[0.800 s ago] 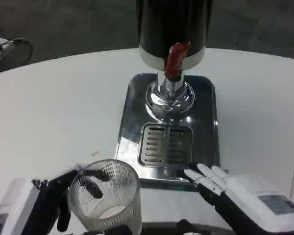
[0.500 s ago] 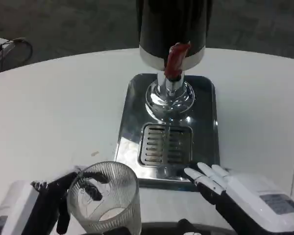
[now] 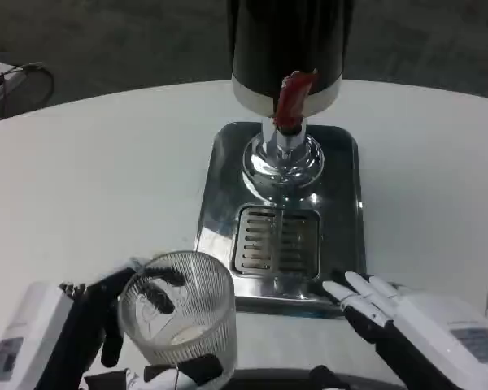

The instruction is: Grasp the cup under the faucet to collect the drink, then remove the cup.

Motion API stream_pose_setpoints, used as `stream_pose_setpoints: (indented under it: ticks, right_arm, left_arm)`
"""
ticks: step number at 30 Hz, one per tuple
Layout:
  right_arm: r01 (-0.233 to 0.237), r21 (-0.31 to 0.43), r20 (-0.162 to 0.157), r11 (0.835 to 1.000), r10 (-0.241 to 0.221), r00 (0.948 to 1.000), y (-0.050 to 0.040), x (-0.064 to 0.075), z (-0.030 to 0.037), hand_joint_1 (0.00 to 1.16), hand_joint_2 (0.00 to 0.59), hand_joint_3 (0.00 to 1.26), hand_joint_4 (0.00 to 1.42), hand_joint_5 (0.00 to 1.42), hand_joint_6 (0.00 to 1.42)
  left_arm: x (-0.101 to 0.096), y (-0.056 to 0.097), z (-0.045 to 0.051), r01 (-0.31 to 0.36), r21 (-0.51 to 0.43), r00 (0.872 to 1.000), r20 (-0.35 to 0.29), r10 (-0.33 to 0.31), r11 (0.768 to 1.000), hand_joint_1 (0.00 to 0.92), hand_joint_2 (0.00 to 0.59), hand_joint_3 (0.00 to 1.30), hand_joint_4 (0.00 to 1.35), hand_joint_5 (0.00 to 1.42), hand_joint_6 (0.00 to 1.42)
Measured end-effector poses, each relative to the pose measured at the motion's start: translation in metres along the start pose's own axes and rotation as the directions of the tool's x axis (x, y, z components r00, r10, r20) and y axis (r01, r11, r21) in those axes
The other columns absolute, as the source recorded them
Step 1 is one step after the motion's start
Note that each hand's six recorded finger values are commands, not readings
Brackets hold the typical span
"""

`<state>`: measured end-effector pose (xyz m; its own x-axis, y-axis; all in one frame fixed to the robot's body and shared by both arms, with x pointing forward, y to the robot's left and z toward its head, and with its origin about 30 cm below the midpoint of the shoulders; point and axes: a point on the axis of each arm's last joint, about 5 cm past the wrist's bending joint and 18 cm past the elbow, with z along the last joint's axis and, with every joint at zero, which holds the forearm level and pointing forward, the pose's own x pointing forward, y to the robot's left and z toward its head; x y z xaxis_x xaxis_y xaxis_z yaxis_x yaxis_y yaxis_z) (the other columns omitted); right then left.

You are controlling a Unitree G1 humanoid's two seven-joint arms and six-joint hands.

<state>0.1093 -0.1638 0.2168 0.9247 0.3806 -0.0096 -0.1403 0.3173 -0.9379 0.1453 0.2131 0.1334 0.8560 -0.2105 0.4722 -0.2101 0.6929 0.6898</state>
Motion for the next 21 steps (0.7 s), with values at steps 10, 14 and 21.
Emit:
stream_pose_setpoints:
  ticks: [10,14,21]
  right_arm:
    - [0.014,0.015,-0.07,1.0,-0.013,0.9975,-0.0011,-0.017,-0.0048,0.26,0.452,0.1,0.0,0.0,0.0]
    - [0.016,0.017,-0.072,1.0,-0.015,0.9973,-0.0014,-0.02,-0.0058,0.26,0.452,0.1,0.0,0.0,0.0]
    - [0.024,0.016,-0.075,1.0,-0.023,0.9969,-0.0015,-0.023,-0.0064,0.26,0.452,0.1,0.0,0.0,0.0]
  left_arm:
    - [0.034,-0.016,-0.0238,-0.005,0.067,0.999,-0.047,0.009,0.998,0.401,0.148,1.01,1.05,1.27,1.42]
    - [0.051,-0.016,-0.0318,-0.026,0.097,0.997,-0.069,0.033,0.995,0.401,0.148,1.01,1.05,1.27,1.42]
    - [0.079,-0.017,-0.0355,-0.044,0.121,0.996,-0.071,0.053,0.992,0.402,0.148,1.01,1.06,1.27,1.42]
